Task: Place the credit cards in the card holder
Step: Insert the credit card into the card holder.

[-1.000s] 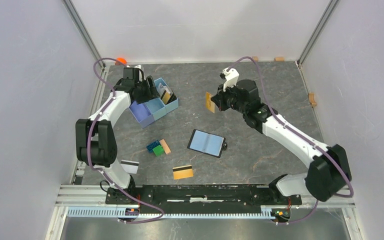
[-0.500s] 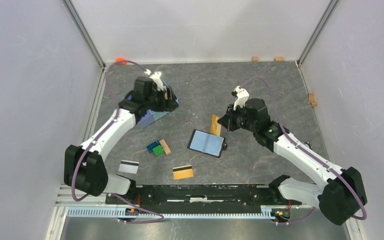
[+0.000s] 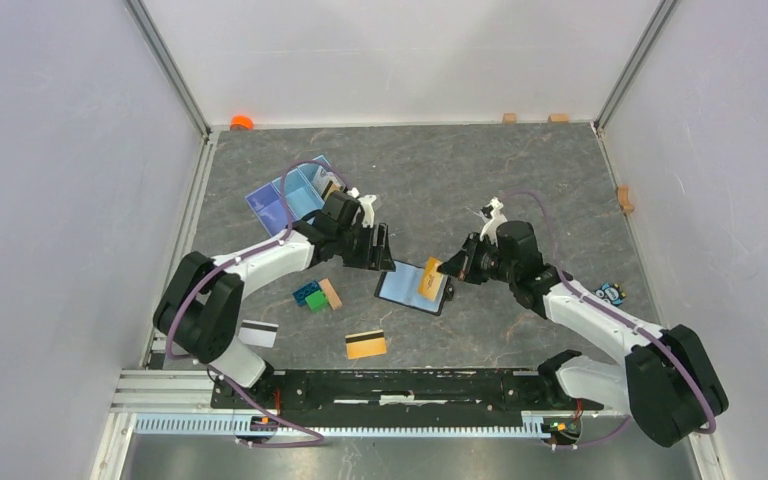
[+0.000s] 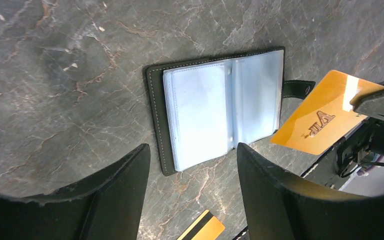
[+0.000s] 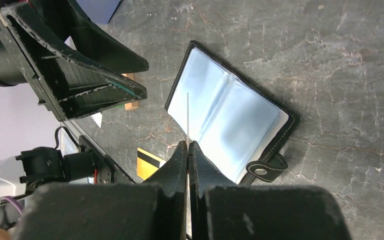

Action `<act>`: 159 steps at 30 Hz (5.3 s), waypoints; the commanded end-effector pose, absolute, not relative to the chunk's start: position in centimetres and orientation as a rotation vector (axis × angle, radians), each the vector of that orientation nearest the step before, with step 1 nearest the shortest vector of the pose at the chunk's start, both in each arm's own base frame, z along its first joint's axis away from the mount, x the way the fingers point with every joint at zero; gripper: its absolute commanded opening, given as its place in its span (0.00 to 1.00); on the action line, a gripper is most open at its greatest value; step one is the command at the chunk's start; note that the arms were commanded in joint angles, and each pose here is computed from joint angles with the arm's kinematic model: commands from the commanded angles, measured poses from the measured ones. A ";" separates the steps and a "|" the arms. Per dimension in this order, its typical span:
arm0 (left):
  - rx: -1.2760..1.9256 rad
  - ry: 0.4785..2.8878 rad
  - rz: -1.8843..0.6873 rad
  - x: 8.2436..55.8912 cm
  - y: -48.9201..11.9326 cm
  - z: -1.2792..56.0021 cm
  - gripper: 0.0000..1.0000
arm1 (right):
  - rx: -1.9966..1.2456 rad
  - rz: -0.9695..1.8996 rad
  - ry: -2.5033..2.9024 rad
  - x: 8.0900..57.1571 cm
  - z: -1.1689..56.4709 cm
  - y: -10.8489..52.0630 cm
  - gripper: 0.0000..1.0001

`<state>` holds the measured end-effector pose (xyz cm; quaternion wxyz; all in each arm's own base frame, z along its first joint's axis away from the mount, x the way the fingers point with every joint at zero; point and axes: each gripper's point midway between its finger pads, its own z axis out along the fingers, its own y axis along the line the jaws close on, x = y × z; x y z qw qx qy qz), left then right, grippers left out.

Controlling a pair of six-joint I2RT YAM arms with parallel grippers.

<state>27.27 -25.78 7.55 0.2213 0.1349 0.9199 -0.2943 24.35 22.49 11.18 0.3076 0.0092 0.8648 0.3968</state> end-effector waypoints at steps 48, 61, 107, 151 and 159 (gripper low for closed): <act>0.334 2.701 -0.737 26.7 -25.7 2.6 0.49 | 0.389 1.206 2.305 25.7 5.3 23.4 0.00; 0.340 2.707 -0.737 26.7 -25.7 2.5 0.46 | 0.401 1.145 2.379 25.4 3.2 23.1 0.00; 0.364 2.707 -0.780 26.7 -26.4 2.6 0.37 | 0.256 0.920 2.723 23.4 -3.0 22.6 0.00; 0.405 2.624 -0.834 26.7 -27.0 5.6 0.37 | 0.063 0.749 2.593 29.5 3.2 22.5 0.37; 0.401 2.587 -0.847 27.0 -27.2 6.7 0.52 | 0.027 0.758 2.516 28.6 7.0 22.2 0.40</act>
